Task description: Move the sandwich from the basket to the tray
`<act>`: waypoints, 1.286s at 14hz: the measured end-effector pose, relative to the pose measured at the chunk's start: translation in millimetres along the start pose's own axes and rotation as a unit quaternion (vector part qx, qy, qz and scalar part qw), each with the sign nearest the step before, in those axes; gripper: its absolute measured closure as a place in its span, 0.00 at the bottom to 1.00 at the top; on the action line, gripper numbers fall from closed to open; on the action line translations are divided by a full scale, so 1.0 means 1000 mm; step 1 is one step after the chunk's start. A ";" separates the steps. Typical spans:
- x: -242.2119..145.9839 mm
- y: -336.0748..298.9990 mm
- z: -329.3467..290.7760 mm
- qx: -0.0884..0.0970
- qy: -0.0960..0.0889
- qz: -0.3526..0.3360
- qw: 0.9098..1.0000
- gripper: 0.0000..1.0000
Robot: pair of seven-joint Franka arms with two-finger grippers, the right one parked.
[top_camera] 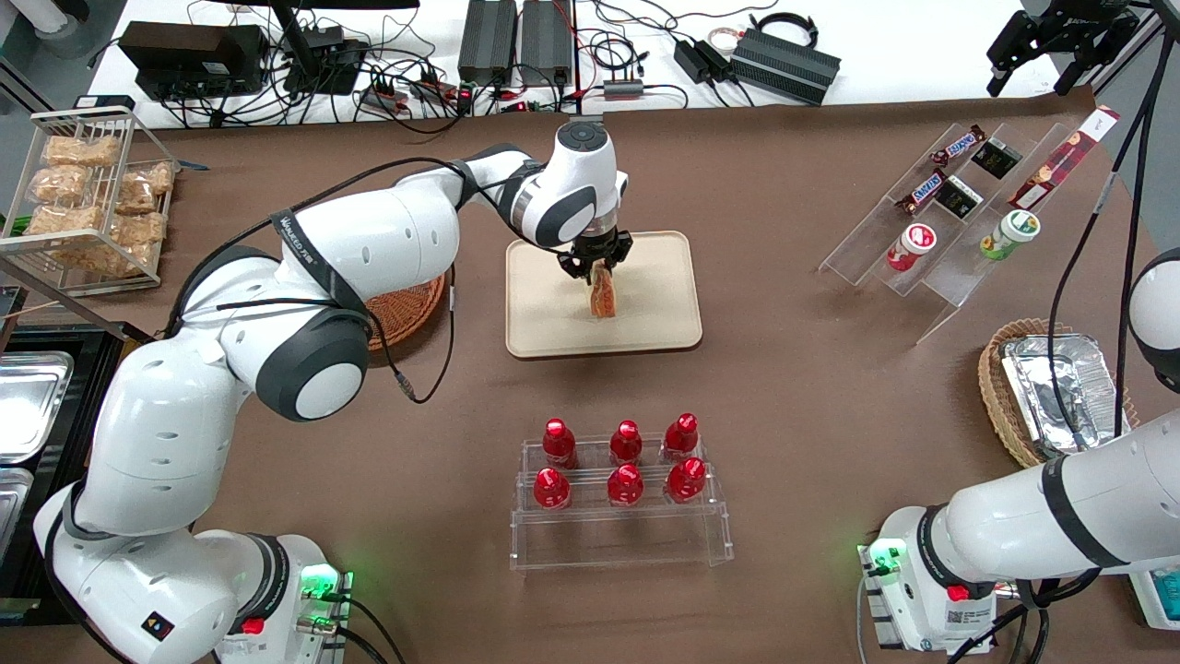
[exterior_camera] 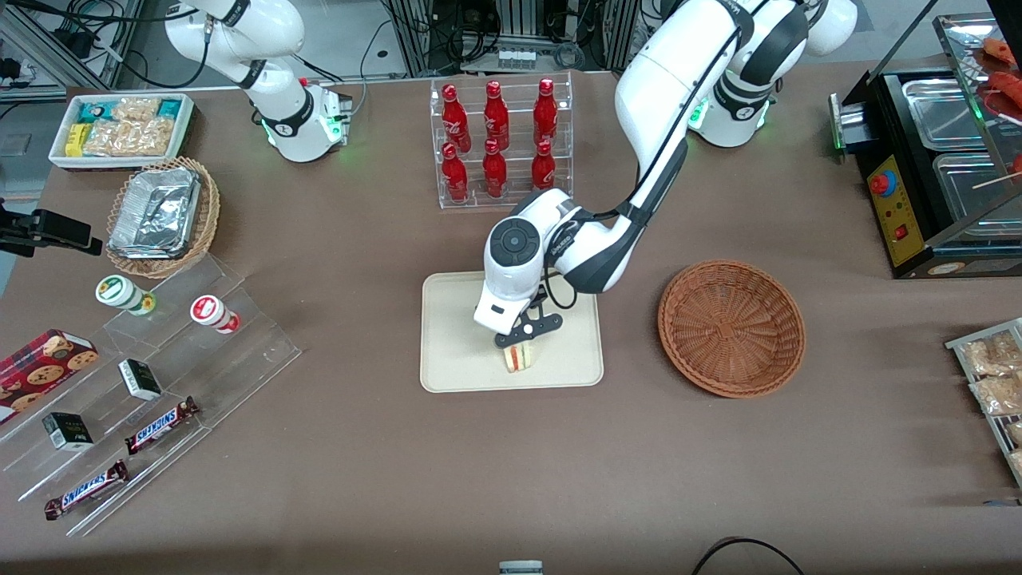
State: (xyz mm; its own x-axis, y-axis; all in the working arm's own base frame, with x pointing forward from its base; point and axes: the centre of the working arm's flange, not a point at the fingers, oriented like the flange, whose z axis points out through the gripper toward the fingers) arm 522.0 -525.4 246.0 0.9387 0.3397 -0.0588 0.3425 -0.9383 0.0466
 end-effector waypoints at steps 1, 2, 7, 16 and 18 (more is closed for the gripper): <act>0.000 0.000 -0.001 0.000 0.000 0.000 1.000 0.41; 0.001 0.001 -0.004 0.000 0.000 0.000 1.000 0.30; 0.005 0.004 -0.070 -0.010 0.013 -0.001 1.000 0.00; 0.081 -0.074 -0.170 0.044 0.013 0.062 0.997 0.00; 0.113 -0.105 -0.176 0.054 0.005 0.069 0.996 0.00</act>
State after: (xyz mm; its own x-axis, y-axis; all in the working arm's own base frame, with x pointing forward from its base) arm 599.3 -377.4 410.3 0.9772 0.2065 -0.0502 0.2038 -0.9775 -0.0537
